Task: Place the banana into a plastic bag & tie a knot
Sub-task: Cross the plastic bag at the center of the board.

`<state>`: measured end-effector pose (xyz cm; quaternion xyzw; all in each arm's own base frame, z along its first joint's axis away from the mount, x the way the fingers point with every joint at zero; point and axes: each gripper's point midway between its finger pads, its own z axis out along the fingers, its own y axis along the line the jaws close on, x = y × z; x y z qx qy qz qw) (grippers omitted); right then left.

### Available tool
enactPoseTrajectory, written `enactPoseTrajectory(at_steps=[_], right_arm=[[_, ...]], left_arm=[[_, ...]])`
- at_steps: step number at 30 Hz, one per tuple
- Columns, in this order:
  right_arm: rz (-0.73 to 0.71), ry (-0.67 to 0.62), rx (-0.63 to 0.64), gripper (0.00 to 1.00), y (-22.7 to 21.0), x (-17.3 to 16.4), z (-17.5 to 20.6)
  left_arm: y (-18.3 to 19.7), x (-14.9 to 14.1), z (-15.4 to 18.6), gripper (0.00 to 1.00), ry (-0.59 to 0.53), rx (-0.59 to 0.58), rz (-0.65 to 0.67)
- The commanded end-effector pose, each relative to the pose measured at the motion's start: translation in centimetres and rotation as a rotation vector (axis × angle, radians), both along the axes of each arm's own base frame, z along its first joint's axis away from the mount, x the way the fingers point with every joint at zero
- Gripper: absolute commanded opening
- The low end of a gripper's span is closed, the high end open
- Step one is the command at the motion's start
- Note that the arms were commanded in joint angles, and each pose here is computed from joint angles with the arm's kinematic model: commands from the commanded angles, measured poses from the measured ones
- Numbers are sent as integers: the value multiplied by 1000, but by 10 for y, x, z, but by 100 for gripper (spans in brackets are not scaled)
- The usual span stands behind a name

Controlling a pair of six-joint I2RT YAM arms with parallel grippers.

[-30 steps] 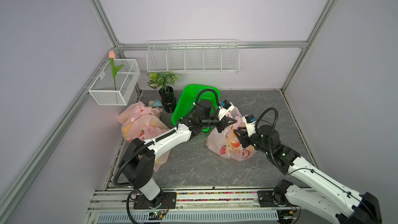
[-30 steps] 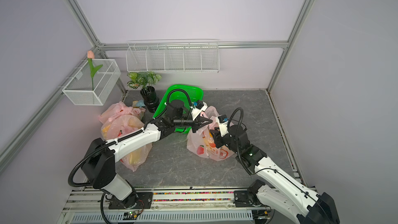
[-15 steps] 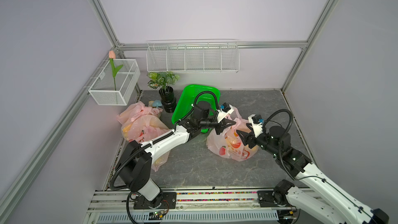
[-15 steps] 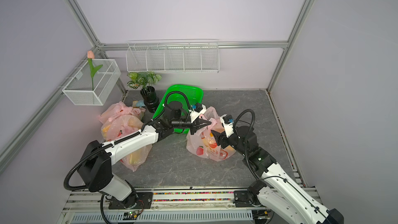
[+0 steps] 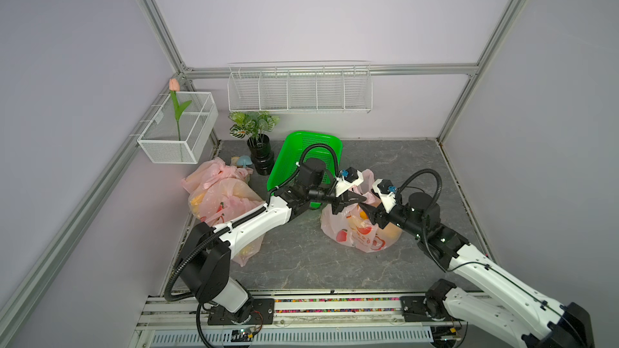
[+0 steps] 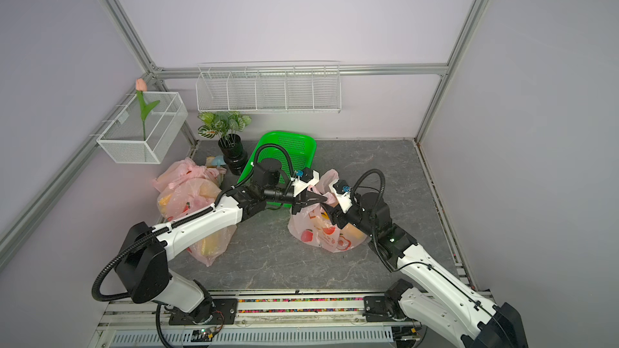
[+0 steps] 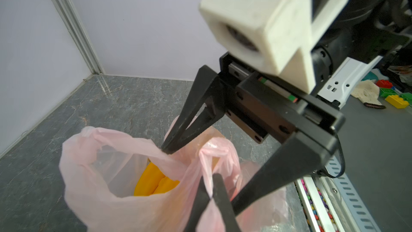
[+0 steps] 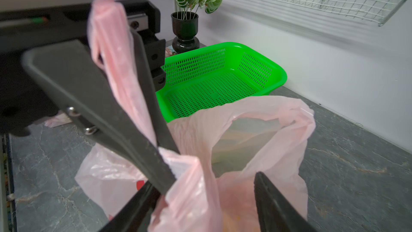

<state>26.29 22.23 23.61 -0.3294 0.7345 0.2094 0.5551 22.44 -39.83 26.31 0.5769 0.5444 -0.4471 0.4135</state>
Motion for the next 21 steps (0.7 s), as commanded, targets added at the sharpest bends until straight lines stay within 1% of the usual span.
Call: enactPoseTrajectory(at_steps=[1, 5, 8, 13, 16, 18, 21], right_arm=[[45, -24, -31, 62, 7, -2, -9], [44, -17, -44, 52, 8, 0, -12], [49, -16, -48, 38, 10, 0, -12], [25, -8, -89, 22, 8, 2, -18], [-5, -29, -91, 10, 4, 3, -13], [-17, -42, -84, 7, 1, 2, -8], [-30, -62, -60, 7, -2, 0, 2]], left_arm=[[2, -14, 10, 0, -26, -7, -89], [2, -17, 11, 0, -28, -9, -109], [2, -18, 12, 0, -28, -13, -116], [3, -18, 15, 0, -33, -17, -107], [4, -17, 17, 0, -34, -16, -96], [4, -15, 16, 0, -34, -13, -80], [5, -10, 19, 0, -34, -12, -42]])
